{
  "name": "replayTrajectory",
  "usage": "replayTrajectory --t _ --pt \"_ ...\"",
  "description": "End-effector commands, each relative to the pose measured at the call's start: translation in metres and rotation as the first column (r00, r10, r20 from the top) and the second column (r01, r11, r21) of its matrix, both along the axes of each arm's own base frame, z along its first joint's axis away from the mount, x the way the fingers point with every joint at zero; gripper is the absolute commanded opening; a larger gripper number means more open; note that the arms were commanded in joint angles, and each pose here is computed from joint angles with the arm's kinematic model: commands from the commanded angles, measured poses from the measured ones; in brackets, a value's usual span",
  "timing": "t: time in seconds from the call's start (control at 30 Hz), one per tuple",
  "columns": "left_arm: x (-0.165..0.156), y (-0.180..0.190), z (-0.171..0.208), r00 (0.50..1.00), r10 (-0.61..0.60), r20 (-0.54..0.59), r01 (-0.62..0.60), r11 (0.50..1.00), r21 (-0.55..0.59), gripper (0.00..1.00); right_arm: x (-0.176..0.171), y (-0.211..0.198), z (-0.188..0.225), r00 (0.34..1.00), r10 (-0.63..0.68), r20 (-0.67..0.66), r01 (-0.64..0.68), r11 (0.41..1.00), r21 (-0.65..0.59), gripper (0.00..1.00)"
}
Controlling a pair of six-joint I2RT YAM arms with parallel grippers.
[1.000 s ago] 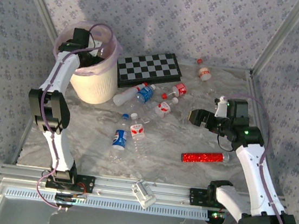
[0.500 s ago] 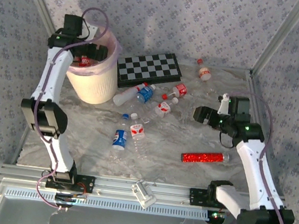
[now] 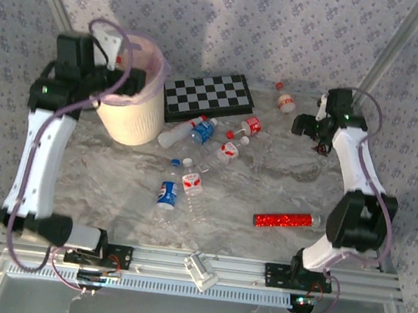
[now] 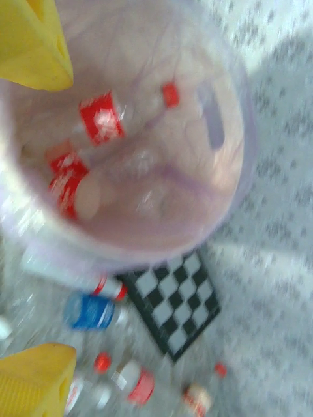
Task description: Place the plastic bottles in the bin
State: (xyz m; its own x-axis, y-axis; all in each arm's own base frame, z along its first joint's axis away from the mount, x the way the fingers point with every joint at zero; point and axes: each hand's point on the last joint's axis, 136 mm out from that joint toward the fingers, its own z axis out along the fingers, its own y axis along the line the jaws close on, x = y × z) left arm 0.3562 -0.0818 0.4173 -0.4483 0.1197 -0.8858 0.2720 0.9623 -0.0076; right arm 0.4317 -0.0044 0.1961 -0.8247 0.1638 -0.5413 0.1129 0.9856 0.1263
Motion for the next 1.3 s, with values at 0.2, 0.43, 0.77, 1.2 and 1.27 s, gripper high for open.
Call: replayTrajectory --t 0.2,0.43,0.77,1.2,1.27 --pt "-0.075 -0.085 -0.059 0.985 -0.172 -0.031 0.157 0.950 -0.270 0.97 0.070 -0.010 -0.064 0.971 0.070 -0.229 -0.091 0.992 -0.084 0.79" --pt "-0.098 -0.108 -0.137 0.962 -0.215 -0.165 0.125 0.893 -0.433 0.96 0.096 0.000 -0.099 0.949 0.122 -0.291 -0.136 0.990 -0.026 0.86" --pt "-0.109 -0.105 -0.156 0.962 -0.205 -0.180 0.089 0.858 -0.505 0.95 0.118 0.018 -0.136 0.940 0.154 -0.303 -0.130 0.987 0.097 0.91" --pt "-0.108 -0.102 -0.156 0.964 -0.189 -0.185 0.075 0.865 -0.496 0.94 0.114 0.013 -0.138 0.942 0.140 -0.304 -0.113 0.988 0.104 0.72" --pt "-0.108 -0.104 -0.154 0.963 -0.199 -0.184 0.082 0.861 -0.502 0.94 0.112 0.012 -0.133 0.943 0.151 -0.297 -0.126 0.987 0.100 0.69"
